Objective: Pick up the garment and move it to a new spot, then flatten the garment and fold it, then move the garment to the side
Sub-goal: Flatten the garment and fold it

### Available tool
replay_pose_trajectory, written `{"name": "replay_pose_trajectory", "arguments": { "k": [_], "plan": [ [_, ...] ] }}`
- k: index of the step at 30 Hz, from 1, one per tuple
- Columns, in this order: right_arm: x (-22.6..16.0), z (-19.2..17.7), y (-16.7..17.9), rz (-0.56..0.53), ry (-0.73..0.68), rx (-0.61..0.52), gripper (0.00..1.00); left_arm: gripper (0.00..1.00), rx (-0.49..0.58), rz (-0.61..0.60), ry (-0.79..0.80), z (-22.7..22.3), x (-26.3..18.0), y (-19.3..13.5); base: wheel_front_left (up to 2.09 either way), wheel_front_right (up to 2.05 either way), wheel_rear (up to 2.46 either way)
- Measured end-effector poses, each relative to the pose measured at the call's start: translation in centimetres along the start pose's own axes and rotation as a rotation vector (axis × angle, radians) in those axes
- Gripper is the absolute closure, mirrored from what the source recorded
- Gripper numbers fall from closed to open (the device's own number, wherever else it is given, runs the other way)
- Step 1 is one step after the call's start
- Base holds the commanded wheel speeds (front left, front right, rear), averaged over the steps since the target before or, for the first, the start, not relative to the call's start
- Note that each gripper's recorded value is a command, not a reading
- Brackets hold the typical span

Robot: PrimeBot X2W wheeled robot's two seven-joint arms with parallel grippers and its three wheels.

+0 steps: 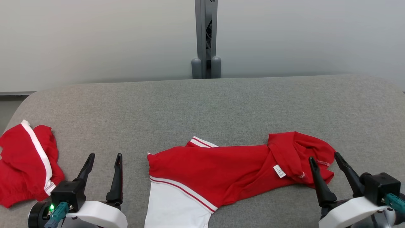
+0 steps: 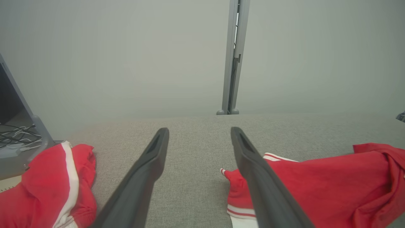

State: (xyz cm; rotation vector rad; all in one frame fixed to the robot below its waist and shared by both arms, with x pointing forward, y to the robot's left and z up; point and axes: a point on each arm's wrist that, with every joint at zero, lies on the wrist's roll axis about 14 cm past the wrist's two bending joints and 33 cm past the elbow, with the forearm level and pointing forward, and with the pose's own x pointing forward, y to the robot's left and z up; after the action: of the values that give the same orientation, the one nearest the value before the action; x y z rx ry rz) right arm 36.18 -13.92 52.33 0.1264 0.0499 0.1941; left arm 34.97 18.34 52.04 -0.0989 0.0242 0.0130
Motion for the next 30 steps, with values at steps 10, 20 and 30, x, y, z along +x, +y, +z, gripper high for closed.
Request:
{"name": "replay_pose_trajectory", "arguments": {
  "k": [10,20,30],
  "plan": [
    [1.3,-4.5,2.9,0.156,0.243,-0.215,0.00,0.00,-0.016,0.010,0.026,-0.8,0.4,-0.1,0.00,0.00,0.00],
    [3.1,-9.6,1.6,0.178,0.455,-0.341,0.00,0.00,-0.035,0.015,0.060,-2.4,2.0,-0.3,0.00,0.00,0.00],
    [4.6,-9.9,-0.8,0.104,0.458,-0.291,1.00,0.00,-0.036,0.012,0.079,-3.6,3.4,-0.5,0.00,0.00,0.00]
  ]
}}
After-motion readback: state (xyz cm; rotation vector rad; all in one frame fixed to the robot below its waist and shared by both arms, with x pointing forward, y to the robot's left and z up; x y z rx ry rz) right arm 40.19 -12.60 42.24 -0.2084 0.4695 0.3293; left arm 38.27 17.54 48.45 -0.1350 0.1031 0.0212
